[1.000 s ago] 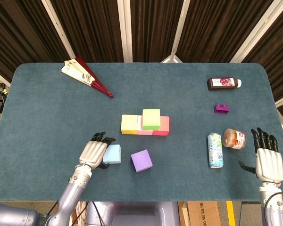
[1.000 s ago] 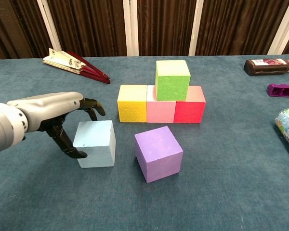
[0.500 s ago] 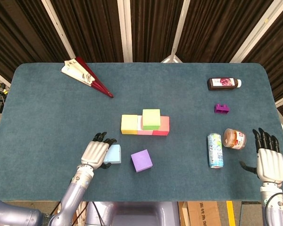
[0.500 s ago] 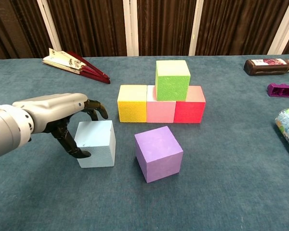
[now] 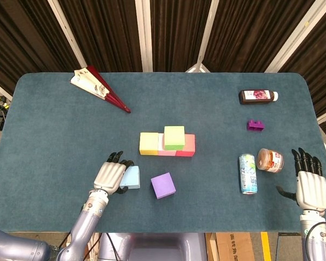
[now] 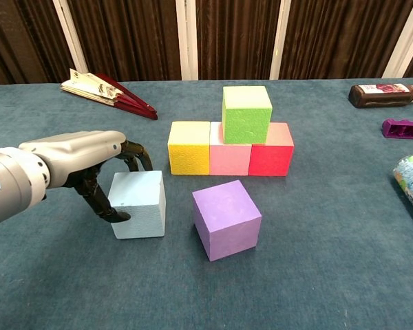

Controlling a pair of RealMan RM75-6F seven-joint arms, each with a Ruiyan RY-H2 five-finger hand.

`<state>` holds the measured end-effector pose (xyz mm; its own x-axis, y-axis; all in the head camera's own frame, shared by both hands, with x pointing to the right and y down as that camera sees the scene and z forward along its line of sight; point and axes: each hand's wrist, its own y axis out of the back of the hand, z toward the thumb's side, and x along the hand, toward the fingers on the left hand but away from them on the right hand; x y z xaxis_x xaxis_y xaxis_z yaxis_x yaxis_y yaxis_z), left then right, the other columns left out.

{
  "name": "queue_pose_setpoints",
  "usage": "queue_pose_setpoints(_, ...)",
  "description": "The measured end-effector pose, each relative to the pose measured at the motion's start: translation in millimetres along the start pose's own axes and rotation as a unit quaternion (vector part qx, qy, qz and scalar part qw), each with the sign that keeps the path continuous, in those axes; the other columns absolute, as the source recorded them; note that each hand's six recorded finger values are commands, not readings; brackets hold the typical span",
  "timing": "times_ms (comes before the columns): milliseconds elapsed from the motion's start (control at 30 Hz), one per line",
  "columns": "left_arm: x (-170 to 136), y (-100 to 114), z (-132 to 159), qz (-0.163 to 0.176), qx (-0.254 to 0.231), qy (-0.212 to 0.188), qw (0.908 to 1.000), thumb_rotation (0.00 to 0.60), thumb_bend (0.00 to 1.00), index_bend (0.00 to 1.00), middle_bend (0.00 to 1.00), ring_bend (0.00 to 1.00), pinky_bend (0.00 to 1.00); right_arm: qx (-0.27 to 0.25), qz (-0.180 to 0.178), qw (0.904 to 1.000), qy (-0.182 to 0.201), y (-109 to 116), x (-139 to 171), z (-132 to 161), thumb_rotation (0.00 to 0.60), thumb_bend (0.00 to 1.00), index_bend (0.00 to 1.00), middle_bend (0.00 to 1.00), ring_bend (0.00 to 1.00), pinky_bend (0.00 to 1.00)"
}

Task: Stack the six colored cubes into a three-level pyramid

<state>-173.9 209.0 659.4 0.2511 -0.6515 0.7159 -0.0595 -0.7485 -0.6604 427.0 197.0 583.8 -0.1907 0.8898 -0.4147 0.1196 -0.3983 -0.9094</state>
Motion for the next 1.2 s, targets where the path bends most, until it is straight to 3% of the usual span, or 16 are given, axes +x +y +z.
queue_pose_setpoints(367, 3, 16, -7, 0.023, -0.013, 0.010, 0.9996, 0.600, 0.39, 0.32, 0.37, 0.00, 0.00, -0.004, 0.002, 1.0000, -0.007, 0, 0, -1, 0.600, 0.13, 0.00, 0.01, 0.00, 0.00)
queue_pose_setpoints(667, 2, 41, -16, 0.017, -0.016, -0.011, 0.9997, 0.600, 0.43, 0.32, 0.37, 0.00, 0.00, -0.004, 0.003, 0.9999, -0.013, -1, 0, -2, 0.600, 0.13, 0.00, 0.01, 0.00, 0.00)
queue_pose_setpoints(967, 2, 100, -41, 0.030, 0.031, -0.017, 0.9989, 0.600, 0.43, 0.31, 0.35, 0.00, 0.00, 0.005, 0.007, 0.9998, -0.018, -5, -2, 0, 0.600, 0.13, 0.00, 0.01, 0.00, 0.00)
queue_pose_setpoints(1200, 16, 133, -40, 0.048, -0.004, -0.038, 0.9981, 0.600, 0.43, 0.31, 0.34, 0.00, 0.00, 0.009, 0.008, 0.9997, -0.021, -5, -2, 1, 0.600, 0.13, 0.00, 0.01, 0.00, 0.00)
